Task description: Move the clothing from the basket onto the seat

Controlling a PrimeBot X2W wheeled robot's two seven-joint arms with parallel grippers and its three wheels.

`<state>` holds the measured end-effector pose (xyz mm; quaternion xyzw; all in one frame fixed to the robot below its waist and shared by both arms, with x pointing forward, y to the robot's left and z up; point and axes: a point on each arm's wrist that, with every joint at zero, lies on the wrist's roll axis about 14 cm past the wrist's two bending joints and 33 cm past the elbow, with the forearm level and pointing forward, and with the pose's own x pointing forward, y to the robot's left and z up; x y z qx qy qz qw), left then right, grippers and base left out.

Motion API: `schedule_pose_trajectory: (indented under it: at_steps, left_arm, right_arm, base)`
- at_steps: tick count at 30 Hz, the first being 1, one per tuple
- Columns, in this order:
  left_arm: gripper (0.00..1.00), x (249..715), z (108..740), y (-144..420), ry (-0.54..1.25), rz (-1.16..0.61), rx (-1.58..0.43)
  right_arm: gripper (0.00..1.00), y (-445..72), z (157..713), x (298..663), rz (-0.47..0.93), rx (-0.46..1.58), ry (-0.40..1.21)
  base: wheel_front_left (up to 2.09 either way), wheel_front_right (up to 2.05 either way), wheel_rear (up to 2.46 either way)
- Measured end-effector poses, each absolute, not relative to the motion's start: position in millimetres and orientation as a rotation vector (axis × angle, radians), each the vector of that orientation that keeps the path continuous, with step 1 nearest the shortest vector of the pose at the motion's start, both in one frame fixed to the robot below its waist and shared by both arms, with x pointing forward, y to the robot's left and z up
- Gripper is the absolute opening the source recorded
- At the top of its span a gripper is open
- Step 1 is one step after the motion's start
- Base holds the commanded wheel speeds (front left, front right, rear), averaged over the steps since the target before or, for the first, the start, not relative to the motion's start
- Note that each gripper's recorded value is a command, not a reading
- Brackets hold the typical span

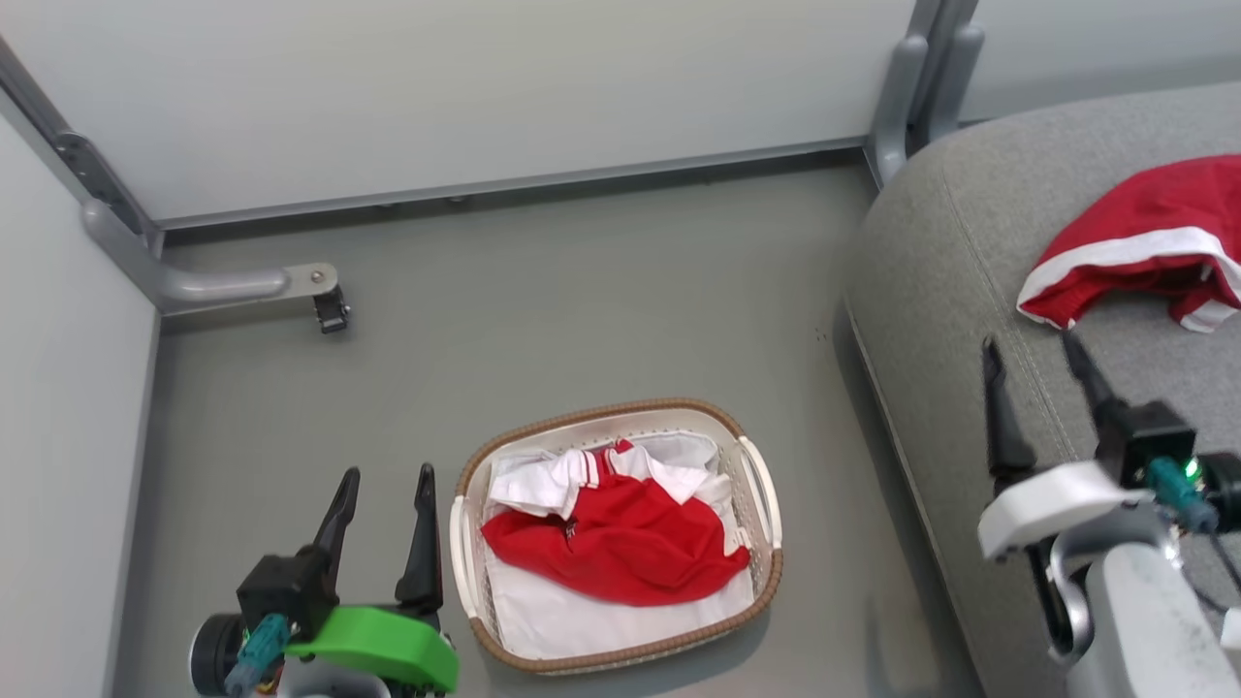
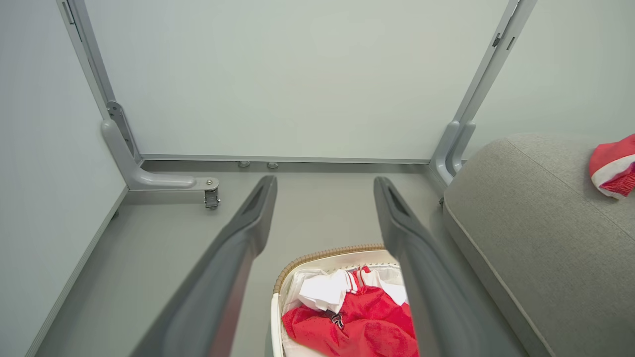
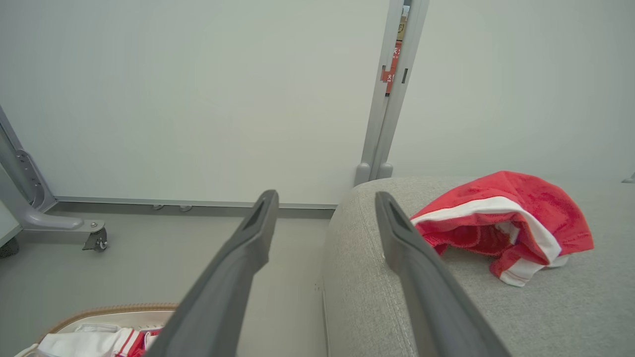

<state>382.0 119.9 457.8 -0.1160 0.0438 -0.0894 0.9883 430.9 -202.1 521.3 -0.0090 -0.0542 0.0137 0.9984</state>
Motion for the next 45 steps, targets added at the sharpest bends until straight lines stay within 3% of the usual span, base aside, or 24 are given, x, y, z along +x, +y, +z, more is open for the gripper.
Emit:
schedule_pose_trajectory:
  at_steps: [14,45]
  left_arm:
    - [1.00,347,460,155,0.066,-0.067,-0.244]
    - [1.00,339,462,154,0.061,-0.069,-0.246]
  right_arm:
    - [1.00,-156,494,390,0.126,0.108,-0.038]
    - [1.00,-141,498,385,0.171,0.106,-0.044]
  base:
    - [0.00,0.00,0.00]
    - [0.00,0.00,0.00]
